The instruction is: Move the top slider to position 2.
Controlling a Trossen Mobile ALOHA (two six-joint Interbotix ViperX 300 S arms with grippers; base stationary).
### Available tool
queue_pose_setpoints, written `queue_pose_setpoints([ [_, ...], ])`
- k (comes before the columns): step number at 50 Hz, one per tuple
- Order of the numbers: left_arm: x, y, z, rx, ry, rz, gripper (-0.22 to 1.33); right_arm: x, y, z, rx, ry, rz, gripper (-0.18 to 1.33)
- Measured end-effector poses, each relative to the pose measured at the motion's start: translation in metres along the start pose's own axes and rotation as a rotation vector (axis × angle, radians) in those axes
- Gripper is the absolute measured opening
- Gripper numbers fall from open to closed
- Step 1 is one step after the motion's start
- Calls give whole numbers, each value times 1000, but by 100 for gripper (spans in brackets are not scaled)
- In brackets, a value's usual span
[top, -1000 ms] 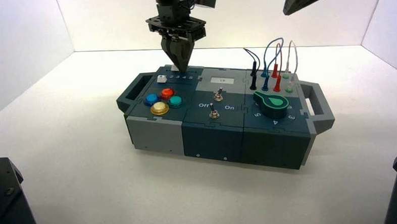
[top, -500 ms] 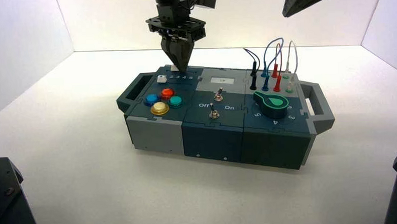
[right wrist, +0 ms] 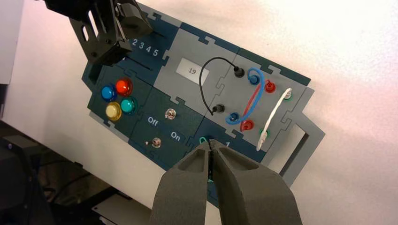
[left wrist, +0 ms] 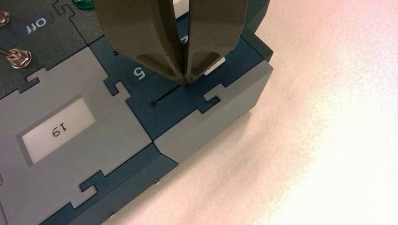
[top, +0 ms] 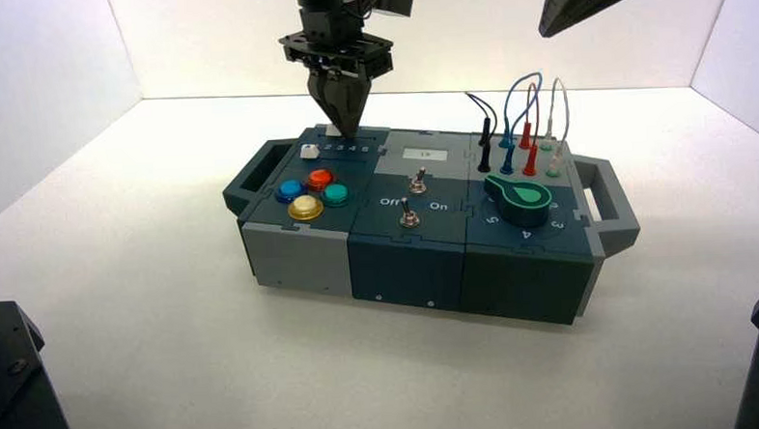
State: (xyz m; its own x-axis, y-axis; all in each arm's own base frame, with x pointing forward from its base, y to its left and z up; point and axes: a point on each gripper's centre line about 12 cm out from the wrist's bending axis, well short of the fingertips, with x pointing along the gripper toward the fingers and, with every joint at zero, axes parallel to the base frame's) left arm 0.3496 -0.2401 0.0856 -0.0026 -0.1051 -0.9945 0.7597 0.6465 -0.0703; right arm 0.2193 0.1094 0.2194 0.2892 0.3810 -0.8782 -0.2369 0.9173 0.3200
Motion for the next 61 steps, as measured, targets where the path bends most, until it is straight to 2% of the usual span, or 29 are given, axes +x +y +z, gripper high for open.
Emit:
queue_pose_setpoints([
  [26, -4, 0, 6, -1, -1, -8, -16, 3, -1, 1, 5, 4, -2, -15],
  [36, -10, -20, 21, 38, -33, -18, -16, 4, -1, 1, 5, 4, -1, -14],
  [42, -15, -35, 28, 56, -51, -30, -16, 6, 6, -1, -20, 1, 9, -14],
  [45, -22, -41, 31, 59, -71, -37, -16, 7, 13, -3, -48, 2, 20, -14],
  [51, -40, -42, 33, 43, -111, -34, -16, 10, 21, -3, -80, -11, 31, -14],
  [61, -64, -45, 35, 47, -162, -24, -16, 16, 22, -2, -98, -12, 29, -14],
])
